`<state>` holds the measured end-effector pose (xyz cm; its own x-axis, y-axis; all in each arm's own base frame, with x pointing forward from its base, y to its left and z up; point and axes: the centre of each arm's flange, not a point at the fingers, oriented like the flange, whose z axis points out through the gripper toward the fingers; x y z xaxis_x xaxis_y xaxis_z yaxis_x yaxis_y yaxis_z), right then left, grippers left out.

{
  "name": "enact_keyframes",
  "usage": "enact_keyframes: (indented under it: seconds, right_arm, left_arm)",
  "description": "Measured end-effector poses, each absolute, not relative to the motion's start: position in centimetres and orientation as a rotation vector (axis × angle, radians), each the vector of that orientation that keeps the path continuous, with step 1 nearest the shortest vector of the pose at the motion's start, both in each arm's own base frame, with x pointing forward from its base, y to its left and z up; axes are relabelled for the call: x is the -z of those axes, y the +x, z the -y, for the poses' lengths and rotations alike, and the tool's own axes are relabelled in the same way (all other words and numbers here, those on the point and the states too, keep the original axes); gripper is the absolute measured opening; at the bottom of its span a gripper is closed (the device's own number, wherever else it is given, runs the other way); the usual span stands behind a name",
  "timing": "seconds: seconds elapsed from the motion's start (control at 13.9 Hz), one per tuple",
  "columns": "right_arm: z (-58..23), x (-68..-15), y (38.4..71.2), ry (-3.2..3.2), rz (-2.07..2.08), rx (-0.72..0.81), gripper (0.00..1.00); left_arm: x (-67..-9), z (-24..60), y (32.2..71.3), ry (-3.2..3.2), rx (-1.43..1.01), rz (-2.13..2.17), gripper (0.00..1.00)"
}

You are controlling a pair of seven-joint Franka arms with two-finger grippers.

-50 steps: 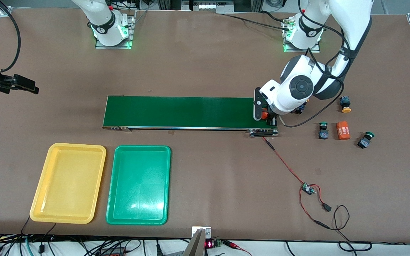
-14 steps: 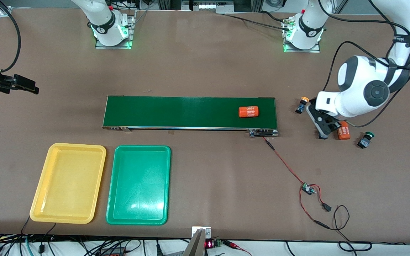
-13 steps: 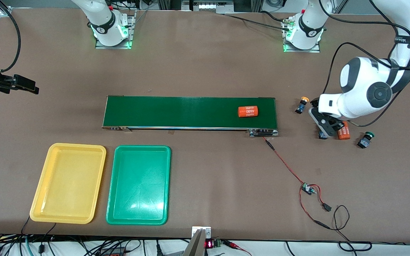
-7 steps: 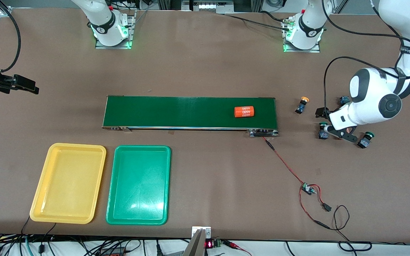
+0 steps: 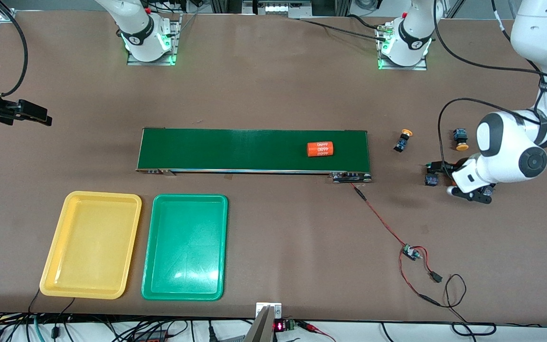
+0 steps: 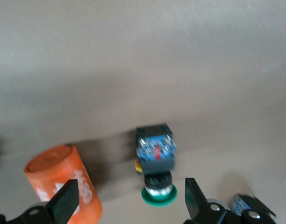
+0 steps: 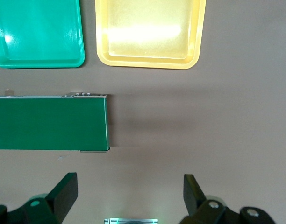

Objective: Sort buttons by color to trays
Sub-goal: 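Grasp the green-capped push button with the left gripper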

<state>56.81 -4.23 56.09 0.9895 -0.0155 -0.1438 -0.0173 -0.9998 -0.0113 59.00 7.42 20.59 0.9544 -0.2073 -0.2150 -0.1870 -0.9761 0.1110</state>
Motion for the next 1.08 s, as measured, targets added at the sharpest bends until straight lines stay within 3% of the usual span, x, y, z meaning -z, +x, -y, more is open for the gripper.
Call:
enact_keyframes:
  seconds: [1.08]
  right_arm:
    - [3.4, -56.1, 56.9, -3.12, -0.002, -0.225, 1.0]
  left_arm:
    - [-16.3, -6.5, 58.8, 2.943, 0.417, 0.113, 1.0]
